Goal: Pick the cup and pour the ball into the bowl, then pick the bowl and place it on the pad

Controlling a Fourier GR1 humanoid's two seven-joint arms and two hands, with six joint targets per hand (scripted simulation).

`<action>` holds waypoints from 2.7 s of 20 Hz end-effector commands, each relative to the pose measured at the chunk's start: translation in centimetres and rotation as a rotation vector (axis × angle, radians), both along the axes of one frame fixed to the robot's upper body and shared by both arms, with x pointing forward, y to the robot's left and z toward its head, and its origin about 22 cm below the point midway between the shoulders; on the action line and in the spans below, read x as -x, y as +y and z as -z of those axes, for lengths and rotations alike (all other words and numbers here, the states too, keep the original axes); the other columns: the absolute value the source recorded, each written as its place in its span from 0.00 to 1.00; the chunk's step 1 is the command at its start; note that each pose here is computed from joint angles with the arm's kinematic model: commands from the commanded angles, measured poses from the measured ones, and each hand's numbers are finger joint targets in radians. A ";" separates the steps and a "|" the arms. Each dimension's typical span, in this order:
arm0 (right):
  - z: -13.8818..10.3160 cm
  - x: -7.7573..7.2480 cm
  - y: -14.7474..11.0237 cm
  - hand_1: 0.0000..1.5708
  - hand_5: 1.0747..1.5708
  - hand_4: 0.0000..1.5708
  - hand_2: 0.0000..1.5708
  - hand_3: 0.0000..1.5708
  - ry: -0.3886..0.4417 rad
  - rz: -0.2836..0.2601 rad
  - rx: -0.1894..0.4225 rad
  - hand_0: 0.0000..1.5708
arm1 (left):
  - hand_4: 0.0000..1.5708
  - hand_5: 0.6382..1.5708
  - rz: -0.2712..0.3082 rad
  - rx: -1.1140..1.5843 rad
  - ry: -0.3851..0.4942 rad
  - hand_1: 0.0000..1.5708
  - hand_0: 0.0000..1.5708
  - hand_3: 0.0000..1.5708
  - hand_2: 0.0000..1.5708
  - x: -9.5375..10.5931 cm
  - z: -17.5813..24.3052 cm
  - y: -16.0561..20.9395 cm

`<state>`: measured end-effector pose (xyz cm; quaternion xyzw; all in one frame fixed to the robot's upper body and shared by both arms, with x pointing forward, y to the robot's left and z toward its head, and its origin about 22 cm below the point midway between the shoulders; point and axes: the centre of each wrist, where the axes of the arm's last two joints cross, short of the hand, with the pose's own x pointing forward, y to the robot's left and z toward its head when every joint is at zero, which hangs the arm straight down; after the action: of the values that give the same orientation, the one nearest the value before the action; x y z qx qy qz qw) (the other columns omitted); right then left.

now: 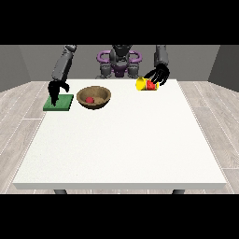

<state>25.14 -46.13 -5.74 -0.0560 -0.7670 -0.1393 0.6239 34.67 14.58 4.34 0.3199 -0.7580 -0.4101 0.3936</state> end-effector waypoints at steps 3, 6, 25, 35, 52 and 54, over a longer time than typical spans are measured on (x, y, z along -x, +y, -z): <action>-1.6 -0.5 -1.1 0.00 0.95 0.44 0.26 0.15 -0.115 0.030 -0.027 0.00 | 0.90 0.99 0.048 0.337 -0.109 0.79 0.79 0.47 0.69 0.6 1.6 5.9; -2.3 -1.8 -0.4 0.00 0.96 0.42 0.26 0.17 -0.162 0.049 -0.044 0.00 | 0.77 0.97 0.156 0.555 -0.092 0.62 0.62 0.36 0.58 -0.4 0.1 5.8; -2.2 -6.4 6.0 0.00 0.99 0.00 0.00 0.00 -0.047 -0.141 -0.162 0.00 | 0.00 0.03 0.069 0.758 0.206 0.00 0.00 0.00 0.00 1.2 6.8 11.8; 3.0 -5.8 13.5 0.00 1.00 0.00 0.00 0.00 0.169 -0.166 -0.198 0.00 | 0.00 0.06 0.006 0.769 0.298 0.00 0.00 0.00 0.00 3.1 9.0 12.4; 5.1 -3.4 11.4 1.00 0.93 0.69 1.00 1.00 0.452 0.003 0.214 1.00 | 0.00 0.07 0.251 0.694 0.178 0.00 0.00 0.00 0.00 -0.1 1.4 9.6; 5.0 -1.8 9.1 1.00 0.98 0.76 1.00 1.00 0.446 0.041 0.398 1.00 | 0.00 0.08 0.300 0.697 0.155 0.00 0.00 0.00 0.00 -0.3 0.9 8.6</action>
<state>30.15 -35.35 -8.17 -0.1168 -0.7319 -0.0921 0.6650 34.19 24.68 1.81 0.0389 -0.8420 -0.1888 0.5039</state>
